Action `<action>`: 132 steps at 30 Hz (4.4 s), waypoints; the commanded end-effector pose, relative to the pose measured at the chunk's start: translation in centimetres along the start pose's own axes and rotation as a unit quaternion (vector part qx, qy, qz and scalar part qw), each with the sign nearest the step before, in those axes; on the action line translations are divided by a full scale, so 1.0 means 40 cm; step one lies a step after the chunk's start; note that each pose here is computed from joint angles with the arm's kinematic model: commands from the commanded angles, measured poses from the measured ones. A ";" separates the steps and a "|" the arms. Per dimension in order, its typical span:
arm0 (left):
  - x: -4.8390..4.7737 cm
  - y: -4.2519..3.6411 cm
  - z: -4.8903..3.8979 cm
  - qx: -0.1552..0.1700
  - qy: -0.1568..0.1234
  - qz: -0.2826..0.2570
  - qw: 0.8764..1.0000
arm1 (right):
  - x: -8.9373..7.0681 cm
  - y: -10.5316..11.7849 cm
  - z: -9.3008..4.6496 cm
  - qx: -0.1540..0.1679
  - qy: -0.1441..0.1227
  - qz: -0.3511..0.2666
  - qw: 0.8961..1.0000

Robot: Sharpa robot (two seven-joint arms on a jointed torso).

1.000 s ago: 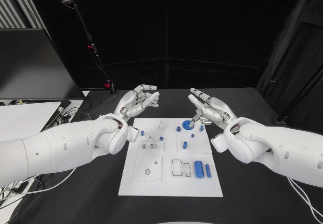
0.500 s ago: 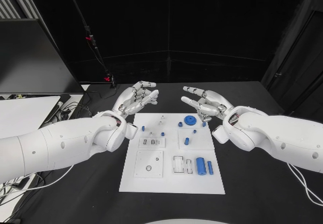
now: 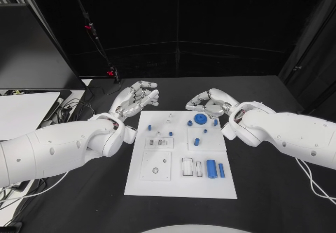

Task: Assemble the parts on the task board

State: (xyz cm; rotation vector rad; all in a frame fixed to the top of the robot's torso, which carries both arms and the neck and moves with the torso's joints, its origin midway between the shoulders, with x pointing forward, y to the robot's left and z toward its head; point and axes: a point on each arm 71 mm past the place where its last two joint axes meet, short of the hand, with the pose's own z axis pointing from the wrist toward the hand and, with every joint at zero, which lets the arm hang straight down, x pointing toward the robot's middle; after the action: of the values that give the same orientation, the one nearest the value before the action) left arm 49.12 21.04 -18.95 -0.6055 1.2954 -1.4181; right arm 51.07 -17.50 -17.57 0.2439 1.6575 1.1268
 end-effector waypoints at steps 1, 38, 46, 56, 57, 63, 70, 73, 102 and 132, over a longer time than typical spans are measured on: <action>-0.001 -0.028 -0.003 0.056 0.007 -0.002 0.998 | -0.001 0.006 0.008 -0.013 0.008 -0.090 0.996; -0.012 -0.051 -0.009 0.067 0.017 -0.013 0.998 | 0.053 0.023 0.080 0.008 0.038 -0.430 0.902; -0.012 -0.048 -0.005 0.067 0.019 -0.013 0.998 | 0.053 0.001 0.096 0.039 0.059 -0.442 0.894; -0.011 -0.047 -0.002 0.067 0.021 -0.014 0.997 | 0.064 0.001 0.110 0.043 0.072 -0.445 0.892; -0.011 -0.046 -0.001 0.067 0.021 -0.014 0.997 | 0.065 0.000 0.110 0.044 0.073 -0.445 0.891; -0.012 -0.046 -0.001 0.067 0.020 -0.014 0.997 | 0.066 -0.005 0.115 0.051 0.078 -0.447 0.890; -0.018 -0.045 -0.003 0.066 0.018 -0.012 0.998 | 0.071 -0.008 0.120 0.065 0.086 -0.445 0.889; -0.020 -0.045 -0.004 0.065 0.017 -0.012 0.998 | 0.073 -0.010 0.122 0.074 0.092 -0.442 0.889; -0.018 -0.044 -0.003 0.064 0.017 -0.012 0.998 | 0.084 -0.019 0.136 0.094 0.112 -0.439 0.886; -0.019 -0.040 0.001 0.059 0.020 -0.012 0.998 | 0.090 -0.009 0.146 0.071 0.093 -0.432 0.894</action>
State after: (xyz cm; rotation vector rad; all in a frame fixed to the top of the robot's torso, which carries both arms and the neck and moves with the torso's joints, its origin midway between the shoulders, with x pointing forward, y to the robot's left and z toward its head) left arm 49.09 21.69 -17.99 -0.5923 1.3033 -1.4532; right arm 54.56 -12.28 -20.39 -0.5021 1.7573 0.3365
